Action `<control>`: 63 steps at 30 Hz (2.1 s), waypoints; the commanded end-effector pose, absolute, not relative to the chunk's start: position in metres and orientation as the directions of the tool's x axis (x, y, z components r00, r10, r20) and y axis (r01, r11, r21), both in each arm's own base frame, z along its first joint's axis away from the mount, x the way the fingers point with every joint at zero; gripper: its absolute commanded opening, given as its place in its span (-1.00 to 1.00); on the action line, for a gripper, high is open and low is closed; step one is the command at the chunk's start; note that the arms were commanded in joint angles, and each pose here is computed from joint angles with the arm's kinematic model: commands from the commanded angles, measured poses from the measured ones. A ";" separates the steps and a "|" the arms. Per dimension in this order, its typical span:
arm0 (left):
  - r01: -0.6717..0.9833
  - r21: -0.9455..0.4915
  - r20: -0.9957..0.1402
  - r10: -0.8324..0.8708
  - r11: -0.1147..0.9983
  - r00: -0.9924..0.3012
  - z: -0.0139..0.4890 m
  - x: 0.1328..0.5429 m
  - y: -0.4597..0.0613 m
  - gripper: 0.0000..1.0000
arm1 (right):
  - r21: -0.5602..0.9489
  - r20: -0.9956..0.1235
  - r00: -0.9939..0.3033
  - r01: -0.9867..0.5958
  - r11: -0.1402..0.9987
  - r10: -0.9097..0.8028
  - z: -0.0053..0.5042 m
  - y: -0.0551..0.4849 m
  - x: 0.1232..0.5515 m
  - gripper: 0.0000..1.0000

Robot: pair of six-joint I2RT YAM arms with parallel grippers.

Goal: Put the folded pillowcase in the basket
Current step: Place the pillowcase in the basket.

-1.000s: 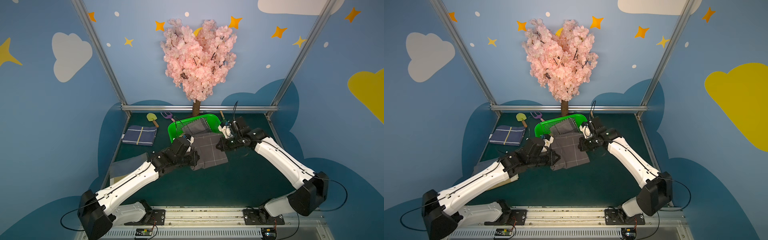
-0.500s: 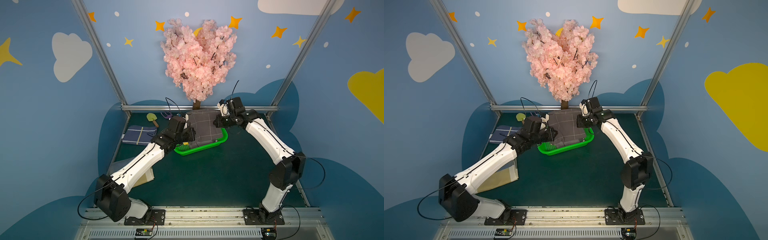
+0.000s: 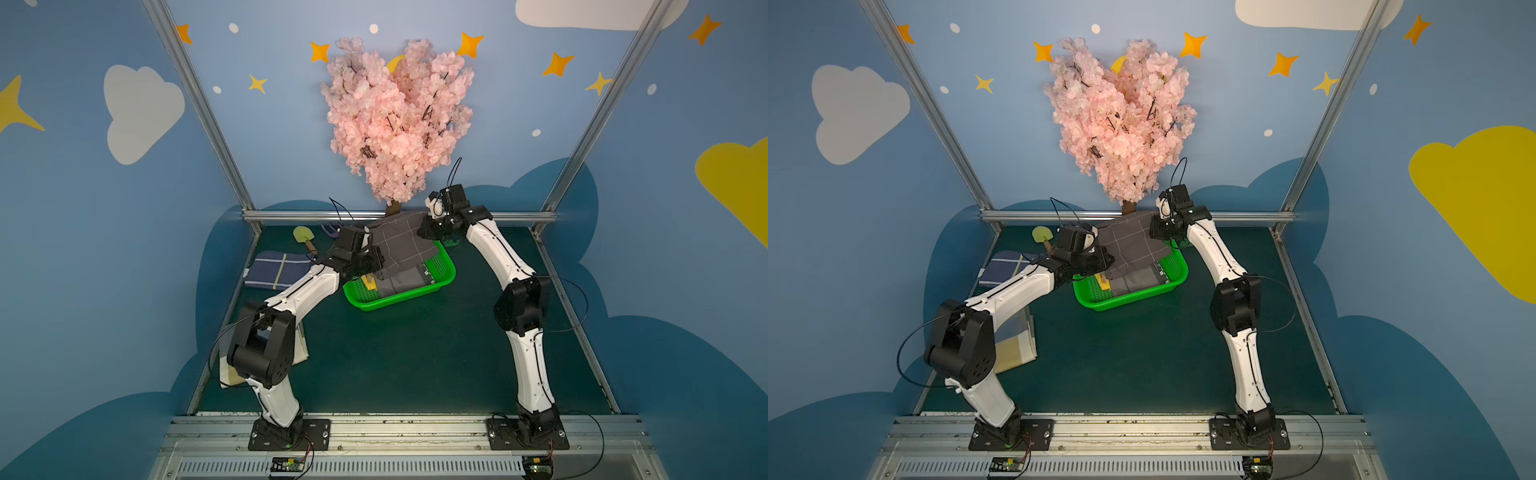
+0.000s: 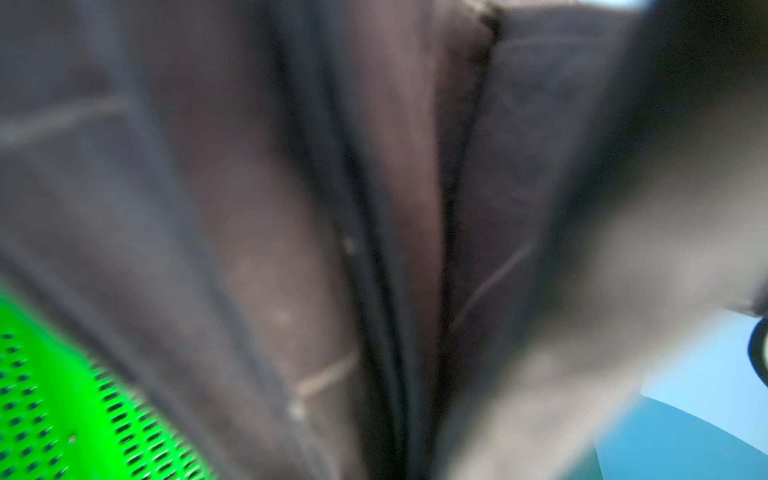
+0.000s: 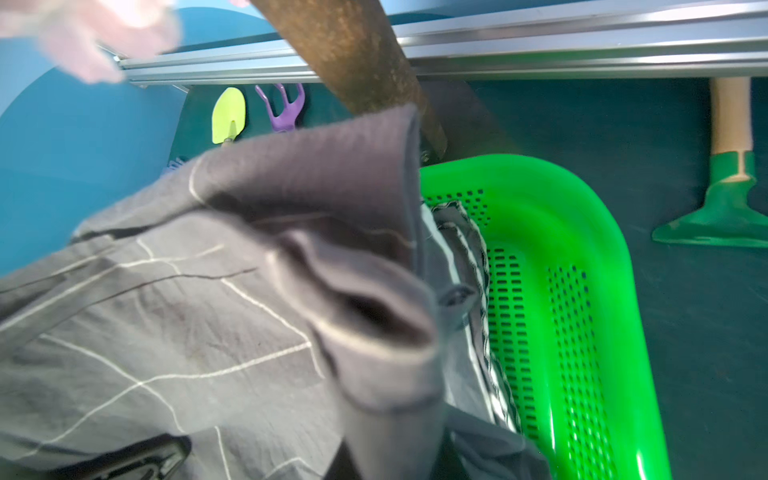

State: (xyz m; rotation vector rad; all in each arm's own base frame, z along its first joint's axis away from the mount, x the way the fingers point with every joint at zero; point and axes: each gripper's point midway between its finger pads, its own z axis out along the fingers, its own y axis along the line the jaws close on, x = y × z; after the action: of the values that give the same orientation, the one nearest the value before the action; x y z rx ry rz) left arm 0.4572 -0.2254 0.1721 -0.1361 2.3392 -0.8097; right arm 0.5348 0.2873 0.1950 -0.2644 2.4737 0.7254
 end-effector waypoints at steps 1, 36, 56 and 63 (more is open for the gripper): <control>0.124 -0.611 -0.552 -0.308 0.782 -0.775 0.180 0.469 -0.228 -0.94 | 0.463 -0.545 -0.838 -0.307 0.832 -0.006 0.198 0.276 0.544 -1.00; -0.032 -0.603 -0.373 -0.318 0.797 -0.872 0.061 0.472 -0.218 -0.58 | 0.470 -0.396 -0.917 -0.235 0.851 -0.035 0.096 0.285 0.548 -0.67; -0.005 -0.519 -0.487 -0.301 0.854 -0.820 0.116 0.487 -0.189 0.49 | 0.400 -0.530 -0.847 -0.304 0.864 -0.052 0.153 0.286 0.551 0.29; 0.034 -0.456 -0.609 -0.284 0.889 -0.741 0.187 0.478 -0.162 0.52 | 0.335 -0.657 -0.751 -0.374 0.865 -0.070 0.217 0.287 0.537 0.46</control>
State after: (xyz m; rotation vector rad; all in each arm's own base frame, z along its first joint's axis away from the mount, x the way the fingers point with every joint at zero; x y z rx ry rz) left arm 0.4846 -0.1770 0.1447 -0.2244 2.4040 -0.6578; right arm 0.5394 0.2840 0.1462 -0.2660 2.5456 0.6222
